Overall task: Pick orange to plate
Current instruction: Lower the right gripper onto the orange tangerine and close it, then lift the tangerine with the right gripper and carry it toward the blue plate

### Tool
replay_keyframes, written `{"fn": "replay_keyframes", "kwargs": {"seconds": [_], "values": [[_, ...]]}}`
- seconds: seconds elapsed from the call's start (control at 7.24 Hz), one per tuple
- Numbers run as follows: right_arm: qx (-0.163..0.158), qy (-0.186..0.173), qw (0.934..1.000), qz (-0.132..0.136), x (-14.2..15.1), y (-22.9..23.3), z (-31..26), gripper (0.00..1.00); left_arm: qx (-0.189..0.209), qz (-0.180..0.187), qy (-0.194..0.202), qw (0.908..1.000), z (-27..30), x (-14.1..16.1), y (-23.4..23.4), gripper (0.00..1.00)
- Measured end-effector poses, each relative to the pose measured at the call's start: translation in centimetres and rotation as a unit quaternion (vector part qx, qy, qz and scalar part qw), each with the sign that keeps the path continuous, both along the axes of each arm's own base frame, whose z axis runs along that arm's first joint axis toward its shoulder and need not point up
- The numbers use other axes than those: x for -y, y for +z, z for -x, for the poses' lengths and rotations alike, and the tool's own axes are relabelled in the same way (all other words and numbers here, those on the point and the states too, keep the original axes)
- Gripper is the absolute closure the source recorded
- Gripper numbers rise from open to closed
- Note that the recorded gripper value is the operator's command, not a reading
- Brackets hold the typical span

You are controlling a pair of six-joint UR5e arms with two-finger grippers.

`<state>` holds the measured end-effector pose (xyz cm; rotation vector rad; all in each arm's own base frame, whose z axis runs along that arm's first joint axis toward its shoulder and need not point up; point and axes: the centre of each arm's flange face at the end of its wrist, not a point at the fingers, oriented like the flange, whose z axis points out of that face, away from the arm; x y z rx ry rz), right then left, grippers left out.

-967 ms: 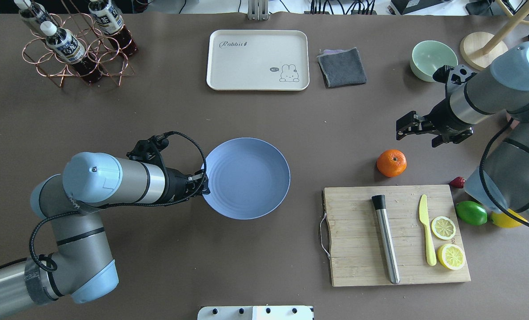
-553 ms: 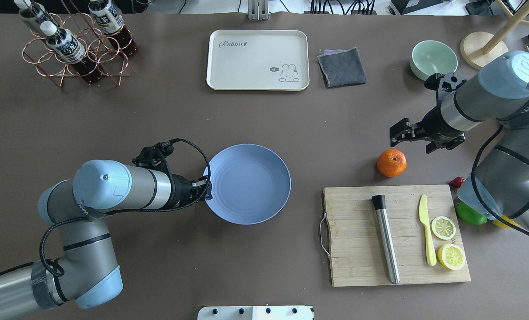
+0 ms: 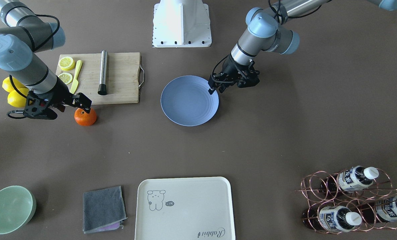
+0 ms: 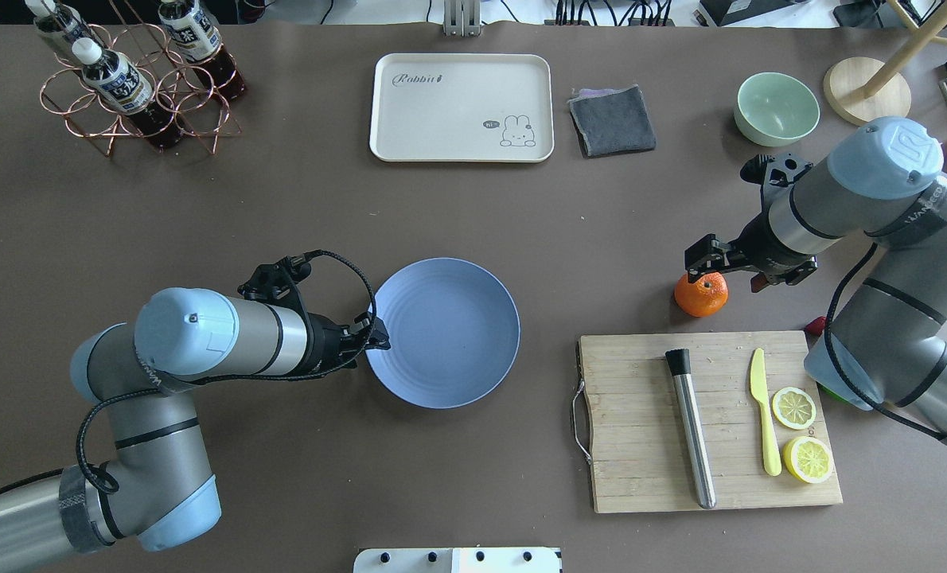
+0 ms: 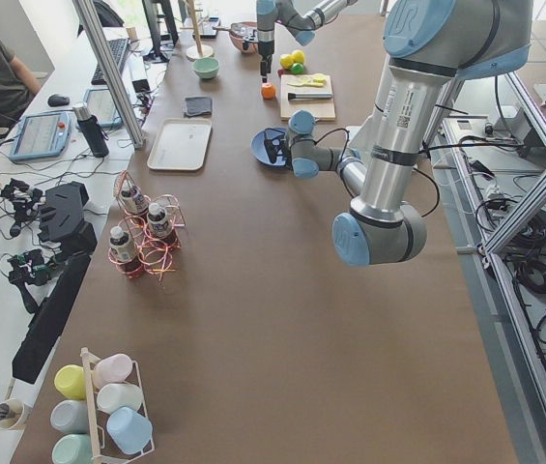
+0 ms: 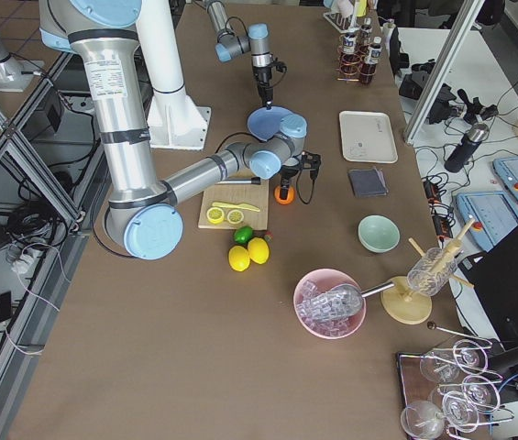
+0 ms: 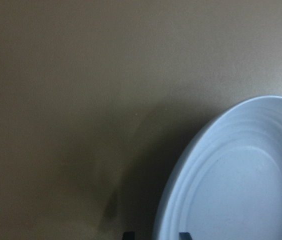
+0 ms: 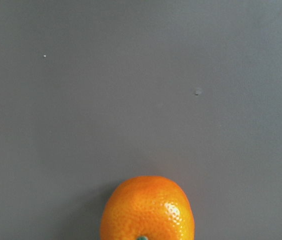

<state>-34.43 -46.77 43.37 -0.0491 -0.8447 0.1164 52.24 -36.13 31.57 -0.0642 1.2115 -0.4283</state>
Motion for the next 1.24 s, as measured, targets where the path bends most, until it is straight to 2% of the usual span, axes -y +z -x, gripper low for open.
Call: {"fn": "replay_keyframes", "kwargs": {"seconds": [0.41,0.55,0.69,0.83,0.97,1.24], "values": [[-0.018,-0.013,0.9997,-0.012,-1.1,1.0,2.4,0.00,0.003,0.001,0.000,1.0000,-0.1,0.1,0.4,0.03],[-0.018,-0.015,0.9996,-0.015,-1.2,1.1,2.8,0.03,0.004,0.001,0.000,1.0000,-0.1,0.0,0.5,0.03],[-0.018,-0.016,0.9996,-0.016,-1.0,1.3,3.5,0.23,0.005,0.002,0.000,1.0000,-0.1,0.0,0.6,0.03],[-0.019,-0.018,0.9995,-0.016,-0.4,1.3,4.4,0.66,0.006,0.003,0.000,1.0000,-0.1,0.0,0.8,0.03],[-0.020,-0.018,0.9995,-0.016,0.0,1.3,5.0,1.00,0.007,0.003,-0.001,1.0000,0.0,0.0,0.9,0.03],[-0.013,-0.018,0.9995,-0.021,0.5,0.3,5.0,1.00,0.008,0.005,-0.001,1.0000,0.0,0.0,1.0,0.03]]}}
